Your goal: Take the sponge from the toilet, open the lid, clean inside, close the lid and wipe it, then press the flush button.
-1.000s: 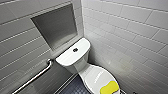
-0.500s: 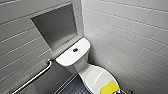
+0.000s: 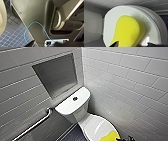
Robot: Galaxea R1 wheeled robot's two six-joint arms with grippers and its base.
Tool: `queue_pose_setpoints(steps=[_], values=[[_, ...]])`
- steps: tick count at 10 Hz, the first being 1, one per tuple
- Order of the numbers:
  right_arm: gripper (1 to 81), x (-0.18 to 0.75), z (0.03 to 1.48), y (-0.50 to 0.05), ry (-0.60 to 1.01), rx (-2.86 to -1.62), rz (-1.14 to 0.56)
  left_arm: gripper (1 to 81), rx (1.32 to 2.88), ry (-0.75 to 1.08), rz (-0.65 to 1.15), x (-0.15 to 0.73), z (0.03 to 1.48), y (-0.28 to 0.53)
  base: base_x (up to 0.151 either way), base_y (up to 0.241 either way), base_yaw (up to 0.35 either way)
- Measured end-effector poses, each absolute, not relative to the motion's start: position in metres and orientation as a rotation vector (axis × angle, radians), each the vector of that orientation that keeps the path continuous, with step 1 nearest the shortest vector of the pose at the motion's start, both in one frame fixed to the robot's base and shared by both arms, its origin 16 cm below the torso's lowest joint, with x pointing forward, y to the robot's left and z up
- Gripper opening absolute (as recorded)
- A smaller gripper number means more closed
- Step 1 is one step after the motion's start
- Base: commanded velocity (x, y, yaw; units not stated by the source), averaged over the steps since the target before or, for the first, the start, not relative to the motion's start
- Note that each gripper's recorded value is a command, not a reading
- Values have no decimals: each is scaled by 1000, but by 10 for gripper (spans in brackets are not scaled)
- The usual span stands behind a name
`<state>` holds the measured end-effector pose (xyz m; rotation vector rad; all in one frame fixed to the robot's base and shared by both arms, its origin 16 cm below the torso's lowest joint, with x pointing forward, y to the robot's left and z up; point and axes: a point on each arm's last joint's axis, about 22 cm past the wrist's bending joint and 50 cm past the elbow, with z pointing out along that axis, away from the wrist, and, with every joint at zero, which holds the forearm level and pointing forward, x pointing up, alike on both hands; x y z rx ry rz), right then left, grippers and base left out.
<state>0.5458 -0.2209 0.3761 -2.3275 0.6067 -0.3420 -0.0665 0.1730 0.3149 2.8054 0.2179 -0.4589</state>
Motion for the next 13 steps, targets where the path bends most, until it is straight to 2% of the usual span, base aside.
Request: queue_pose_setpoints(steps=[5, 13], values=[[811, 517, 342, -188, 635, -2309, -230, 811, 2792, 233, -558, -93, 323, 173, 0, 0, 0], [811, 518, 328, -172, 638, -2311, -247, 811, 2793, 233, -557, -93, 323, 174, 0, 0, 0]])
